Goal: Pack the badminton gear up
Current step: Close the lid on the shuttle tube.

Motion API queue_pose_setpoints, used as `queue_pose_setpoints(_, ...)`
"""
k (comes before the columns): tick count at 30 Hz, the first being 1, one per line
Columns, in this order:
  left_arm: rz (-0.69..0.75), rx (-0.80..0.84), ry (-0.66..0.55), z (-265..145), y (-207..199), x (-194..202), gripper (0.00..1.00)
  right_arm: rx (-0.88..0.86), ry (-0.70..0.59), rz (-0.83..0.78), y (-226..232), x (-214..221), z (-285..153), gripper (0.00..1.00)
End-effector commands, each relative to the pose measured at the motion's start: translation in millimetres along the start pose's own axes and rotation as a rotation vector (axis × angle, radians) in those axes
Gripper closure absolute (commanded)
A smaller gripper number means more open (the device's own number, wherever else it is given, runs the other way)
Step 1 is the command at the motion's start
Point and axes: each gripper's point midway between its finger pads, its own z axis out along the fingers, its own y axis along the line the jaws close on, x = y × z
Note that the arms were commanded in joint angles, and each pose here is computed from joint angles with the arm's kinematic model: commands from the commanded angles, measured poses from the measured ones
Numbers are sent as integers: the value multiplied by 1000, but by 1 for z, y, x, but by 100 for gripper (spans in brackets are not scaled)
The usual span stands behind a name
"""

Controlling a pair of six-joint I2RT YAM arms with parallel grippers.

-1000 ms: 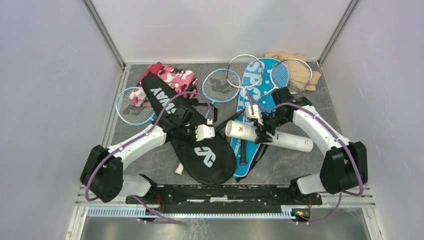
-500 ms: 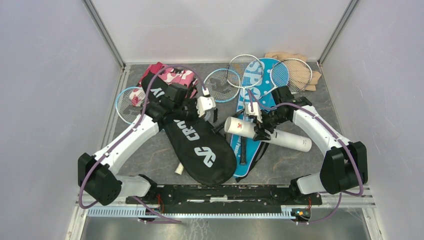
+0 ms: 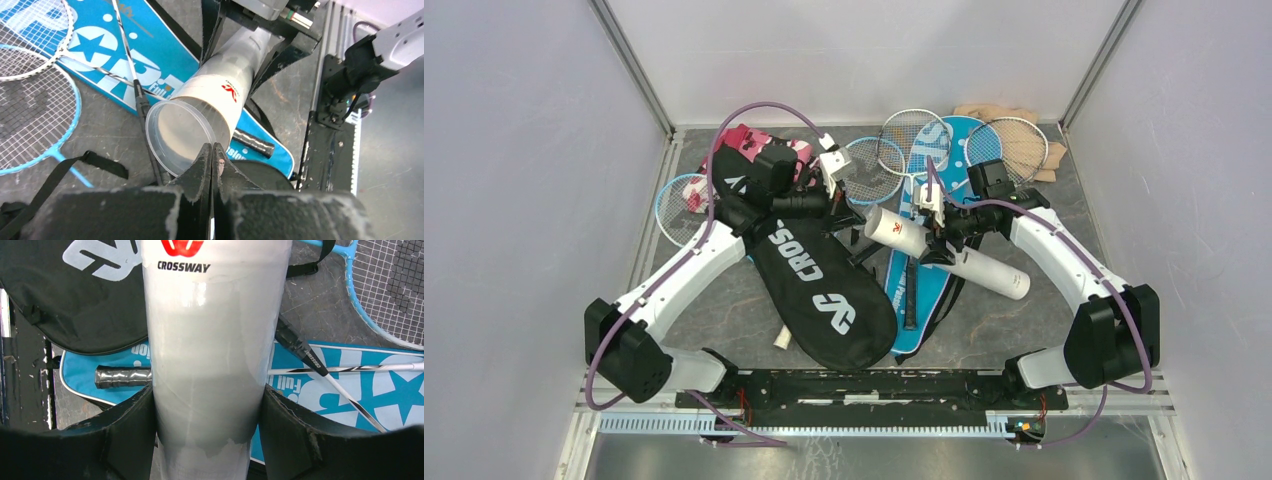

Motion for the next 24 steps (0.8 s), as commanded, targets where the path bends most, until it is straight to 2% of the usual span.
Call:
queue_pose_setpoints(1, -93, 61, -106, 6, -9, -26, 98, 35, -90, -38, -7, -34, -9, 87)
queue_pose_setpoints(24, -139, 124, -119, 15, -14, -20, 98, 36, -120, -30, 0, -36, -10, 87)
